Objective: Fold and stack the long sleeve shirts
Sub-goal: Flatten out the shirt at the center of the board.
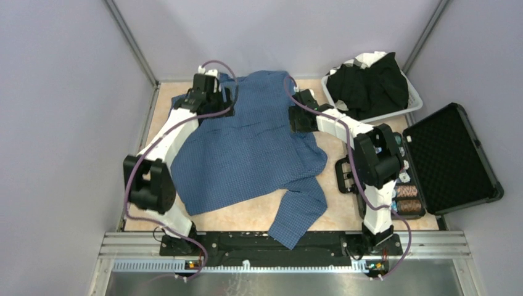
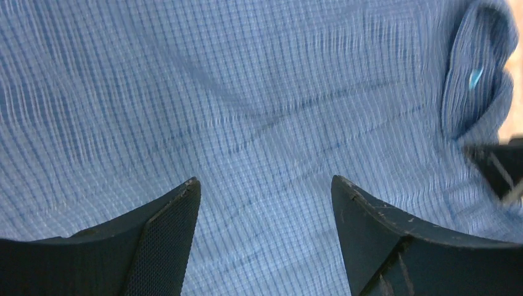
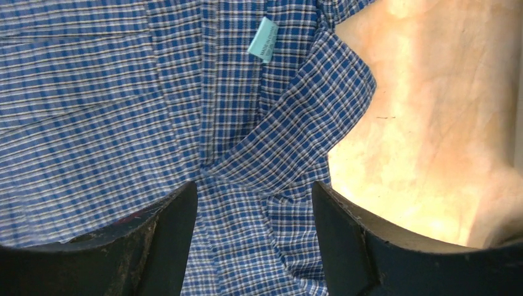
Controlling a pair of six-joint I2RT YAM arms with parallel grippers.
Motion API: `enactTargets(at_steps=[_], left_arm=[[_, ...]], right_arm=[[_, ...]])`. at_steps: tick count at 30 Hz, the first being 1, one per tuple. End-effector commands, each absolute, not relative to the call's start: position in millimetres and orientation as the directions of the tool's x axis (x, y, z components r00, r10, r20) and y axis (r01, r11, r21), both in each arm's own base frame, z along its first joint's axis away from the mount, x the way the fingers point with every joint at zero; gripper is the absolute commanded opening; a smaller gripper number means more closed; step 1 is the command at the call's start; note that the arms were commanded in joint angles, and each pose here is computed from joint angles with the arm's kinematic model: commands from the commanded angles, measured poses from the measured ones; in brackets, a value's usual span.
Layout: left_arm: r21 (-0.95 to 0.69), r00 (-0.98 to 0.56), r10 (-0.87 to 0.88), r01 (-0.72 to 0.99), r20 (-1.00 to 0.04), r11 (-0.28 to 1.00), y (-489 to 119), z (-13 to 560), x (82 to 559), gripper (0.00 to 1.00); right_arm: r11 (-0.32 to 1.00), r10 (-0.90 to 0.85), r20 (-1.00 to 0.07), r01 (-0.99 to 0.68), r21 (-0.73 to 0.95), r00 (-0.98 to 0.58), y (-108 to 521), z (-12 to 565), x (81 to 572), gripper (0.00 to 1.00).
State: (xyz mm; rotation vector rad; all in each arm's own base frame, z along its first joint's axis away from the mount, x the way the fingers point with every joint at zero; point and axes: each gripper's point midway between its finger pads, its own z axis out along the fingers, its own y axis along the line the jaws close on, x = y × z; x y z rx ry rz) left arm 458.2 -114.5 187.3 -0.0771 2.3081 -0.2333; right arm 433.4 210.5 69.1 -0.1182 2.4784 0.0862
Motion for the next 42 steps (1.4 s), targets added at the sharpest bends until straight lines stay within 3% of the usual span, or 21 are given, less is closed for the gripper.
enactTargets(at_steps=[1, 9, 16, 27, 34, 42], left_arm=[[-0.260, -0.717, -0.182, -0.001, -0.673, 0.966, -117.0, 173.0, 400.9, 0.81], [-0.413, -0.830, -0.264, -0.044, -0.492, 0.910, -144.2, 103.8, 322.2, 0.78], [-0.426, -0.856, -0.337, -0.156, -0.391, 0.891, -138.6, 66.4, 297.8, 0.79], [-0.326, -0.858, -0.407, -0.306, -0.312, 0.895, -104.3, 25.4, 269.8, 0.77], [-0.280, -0.850, -0.446, -0.372, -0.281, 0.885, -94.7, 8.9, 255.6, 0.75], [-0.249, -0.842, -0.456, -0.394, -0.289, 0.885, -87.0, 5.3, 249.9, 0.73]], right_arm=[[0.989, -0.151, -0.662, -0.112, -0.102, -0.734, 209.9, 76.2, 454.5, 0.67], [0.951, -0.290, -0.674, -0.126, -0.282, -0.679, 224.6, 80.4, 462.7, 0.65], [0.932, -0.344, -0.632, -0.170, -0.321, -0.694, 236.0, 60.9, 463.8, 0.58], [0.943, -0.289, -0.625, -0.104, -0.316, -0.725, 209.5, 59.6, 464.0, 0.38], [0.958, -0.230, -0.644, -0.051, -0.284, -0.730, 190.4, 76.9, 466.8, 0.10], [0.986, -0.075, -0.695, 0.048, -0.157, -0.715, 153.9, 112.8, 472.9, 0.04]])
